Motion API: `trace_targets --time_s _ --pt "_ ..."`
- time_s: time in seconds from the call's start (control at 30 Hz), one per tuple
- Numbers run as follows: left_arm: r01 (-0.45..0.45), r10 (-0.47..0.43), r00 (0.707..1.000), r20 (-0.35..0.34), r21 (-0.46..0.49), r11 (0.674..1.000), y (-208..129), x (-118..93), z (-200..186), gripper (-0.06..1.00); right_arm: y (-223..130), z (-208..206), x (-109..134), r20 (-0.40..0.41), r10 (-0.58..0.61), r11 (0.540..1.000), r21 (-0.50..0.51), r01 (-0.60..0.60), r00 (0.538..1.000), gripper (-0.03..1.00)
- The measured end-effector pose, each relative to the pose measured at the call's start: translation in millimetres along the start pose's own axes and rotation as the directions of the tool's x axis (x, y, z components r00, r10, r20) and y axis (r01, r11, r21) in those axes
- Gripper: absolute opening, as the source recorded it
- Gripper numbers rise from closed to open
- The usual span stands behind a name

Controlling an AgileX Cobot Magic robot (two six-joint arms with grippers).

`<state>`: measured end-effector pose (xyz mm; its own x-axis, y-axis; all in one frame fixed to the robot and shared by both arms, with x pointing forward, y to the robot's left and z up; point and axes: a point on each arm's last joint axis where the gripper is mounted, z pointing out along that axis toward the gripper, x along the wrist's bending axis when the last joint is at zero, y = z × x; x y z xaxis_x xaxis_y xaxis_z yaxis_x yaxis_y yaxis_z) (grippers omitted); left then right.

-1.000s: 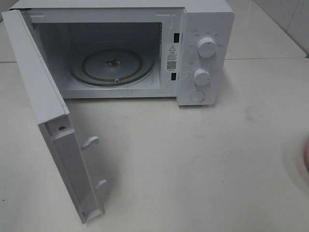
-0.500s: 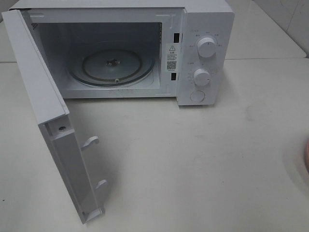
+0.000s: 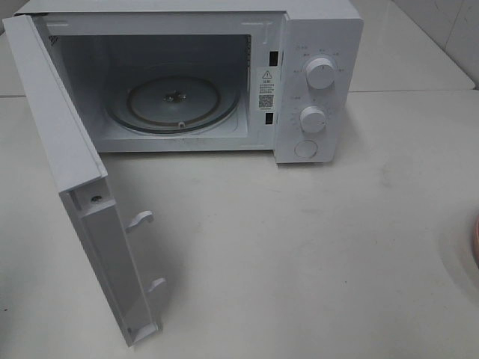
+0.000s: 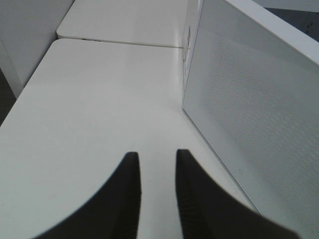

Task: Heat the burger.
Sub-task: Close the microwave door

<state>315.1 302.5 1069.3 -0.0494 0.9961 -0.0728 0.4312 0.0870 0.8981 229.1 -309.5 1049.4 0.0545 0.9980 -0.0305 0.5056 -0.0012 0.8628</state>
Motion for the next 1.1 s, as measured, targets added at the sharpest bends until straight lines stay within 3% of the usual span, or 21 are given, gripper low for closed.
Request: trace_targets --time_s 0.1,0.17,0.47,0.9,1.1 --pt "0.000 0.000 1.000 -0.001 0.006 1.000 1.6 -0.1 4.3 0.16 0.0 0.0 0.0 0.000 0.000 1.000 0.000 0.000 1.000 0.77" --pt "-0.011 0.011 1.000 -0.004 0.044 0.999 6.9 -0.3 25.6 0.00 0.0 0.0 0.0 0.000 0.000 1.000 0.000 0.000 1.000 0.77" --pt "-0.080 0.080 0.997 -0.003 0.047 0.996 5.4 0.2 66.7 0.00 0.0 0.0 0.0 0.000 0.000 1.000 0.000 0.000 1.000 0.77" --pt "-0.095 0.095 0.995 -0.008 -0.119 0.988 -26.0 3.3 119.6 0.00 0.0 0.0 0.0 0.000 0.000 1.000 0.000 0.000 1.000 0.77" --pt "-0.199 0.207 0.978 0.036 -0.165 0.966 -36.6 -1.5 139.0 0.00 0.0 0.0 0.0 0.000 0.000 1.000 0.000 0.000 1.000 0.77"
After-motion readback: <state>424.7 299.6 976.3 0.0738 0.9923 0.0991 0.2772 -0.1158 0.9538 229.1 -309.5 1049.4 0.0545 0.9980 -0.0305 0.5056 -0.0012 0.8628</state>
